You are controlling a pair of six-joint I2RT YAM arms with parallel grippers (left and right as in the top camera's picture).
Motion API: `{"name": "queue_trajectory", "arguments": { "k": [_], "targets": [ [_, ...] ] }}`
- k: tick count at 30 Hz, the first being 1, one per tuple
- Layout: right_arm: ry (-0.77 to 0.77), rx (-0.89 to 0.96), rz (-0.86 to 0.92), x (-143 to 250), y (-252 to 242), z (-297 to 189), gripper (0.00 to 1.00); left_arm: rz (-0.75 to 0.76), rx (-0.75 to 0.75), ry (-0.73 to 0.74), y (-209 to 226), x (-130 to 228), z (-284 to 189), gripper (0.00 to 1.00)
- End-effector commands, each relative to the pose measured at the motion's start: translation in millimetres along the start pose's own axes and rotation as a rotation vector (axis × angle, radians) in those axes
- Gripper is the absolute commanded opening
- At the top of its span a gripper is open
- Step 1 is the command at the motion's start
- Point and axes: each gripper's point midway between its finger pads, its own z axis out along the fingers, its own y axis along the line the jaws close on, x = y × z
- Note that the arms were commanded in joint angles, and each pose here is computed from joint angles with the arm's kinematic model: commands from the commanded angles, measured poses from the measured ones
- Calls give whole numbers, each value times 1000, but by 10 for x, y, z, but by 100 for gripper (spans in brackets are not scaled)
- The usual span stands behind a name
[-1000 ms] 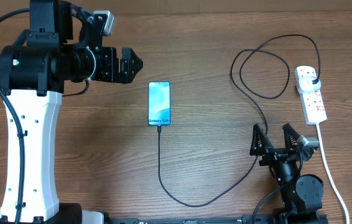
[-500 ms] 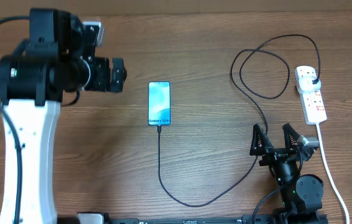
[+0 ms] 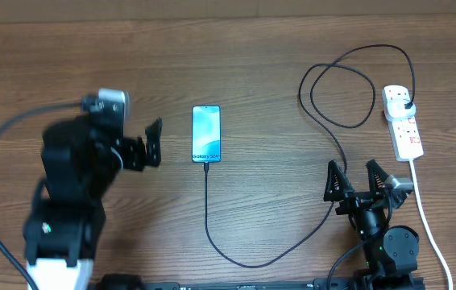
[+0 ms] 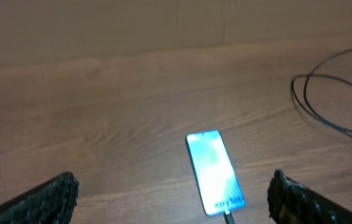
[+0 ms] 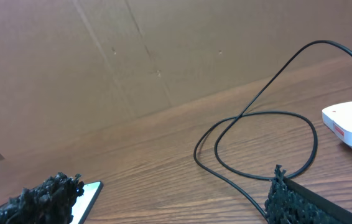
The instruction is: Plug charger to phone and switch on socket
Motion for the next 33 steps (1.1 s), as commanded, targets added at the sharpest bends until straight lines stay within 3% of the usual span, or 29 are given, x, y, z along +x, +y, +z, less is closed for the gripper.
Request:
{"name": "queue_trajectory", "arguments": {
  "k": [1, 6, 15, 33],
  "targets": [
    [-6, 5, -8, 11, -23, 2, 100, 64, -10, -56, 5, 212, -26, 100],
    [-6, 5, -8, 11, -23, 2, 100, 157, -27, -165, 16, 473, -16, 100],
    [-6, 5, -8, 11, -23, 2, 100, 194, -80, -297, 93, 1016, 67, 100],
    [-6, 5, -8, 11, -23, 2, 100, 284, -159, -327, 204, 1515, 141, 100]
  ]
}}
